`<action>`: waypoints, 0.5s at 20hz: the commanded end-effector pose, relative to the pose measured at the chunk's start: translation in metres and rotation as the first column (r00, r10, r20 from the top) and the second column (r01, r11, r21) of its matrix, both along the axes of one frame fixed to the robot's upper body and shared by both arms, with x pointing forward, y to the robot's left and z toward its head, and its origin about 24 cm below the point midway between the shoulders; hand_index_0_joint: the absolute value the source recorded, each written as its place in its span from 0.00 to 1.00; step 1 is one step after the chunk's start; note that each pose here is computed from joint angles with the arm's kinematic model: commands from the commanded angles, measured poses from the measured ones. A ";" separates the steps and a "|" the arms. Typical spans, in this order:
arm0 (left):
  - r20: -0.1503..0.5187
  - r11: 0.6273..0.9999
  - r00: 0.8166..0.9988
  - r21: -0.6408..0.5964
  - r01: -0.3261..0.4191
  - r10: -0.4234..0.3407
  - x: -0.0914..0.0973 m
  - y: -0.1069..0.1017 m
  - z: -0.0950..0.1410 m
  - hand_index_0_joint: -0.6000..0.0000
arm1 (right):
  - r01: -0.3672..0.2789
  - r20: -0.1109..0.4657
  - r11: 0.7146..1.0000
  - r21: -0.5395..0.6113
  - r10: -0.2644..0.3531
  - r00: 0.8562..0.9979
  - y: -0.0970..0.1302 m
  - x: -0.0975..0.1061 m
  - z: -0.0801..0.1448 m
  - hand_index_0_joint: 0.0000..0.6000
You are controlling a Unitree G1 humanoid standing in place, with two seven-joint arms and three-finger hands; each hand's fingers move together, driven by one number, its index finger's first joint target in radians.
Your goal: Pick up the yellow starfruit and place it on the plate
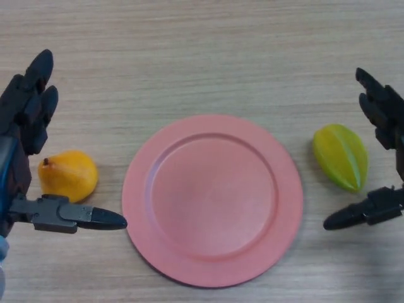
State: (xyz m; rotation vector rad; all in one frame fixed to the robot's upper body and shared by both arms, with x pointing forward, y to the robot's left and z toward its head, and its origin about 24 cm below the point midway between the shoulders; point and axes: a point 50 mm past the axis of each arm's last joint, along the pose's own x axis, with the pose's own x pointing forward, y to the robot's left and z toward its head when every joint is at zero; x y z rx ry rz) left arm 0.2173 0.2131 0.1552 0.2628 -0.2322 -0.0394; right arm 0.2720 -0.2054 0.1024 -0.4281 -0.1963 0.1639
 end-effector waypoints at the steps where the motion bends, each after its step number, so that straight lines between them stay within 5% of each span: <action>1: 0.195 0.995 0.980 0.086 -0.045 0.027 -0.009 0.012 0.029 1.00 | 0.037 0.270 0.999 -0.038 -0.025 0.963 -0.007 0.003 0.038 0.00; 6: 0.342 0.981 0.931 0.091 -0.171 0.130 -0.018 0.035 0.041 1.00 | 0.160 0.331 0.976 -0.146 -0.105 0.938 -0.017 0.026 0.017 0.00; 10: 0.325 0.977 0.934 0.096 -0.188 0.148 -0.025 0.041 0.042 1.00 | 0.188 0.283 0.970 -0.152 -0.139 0.949 -0.020 0.036 0.003 0.00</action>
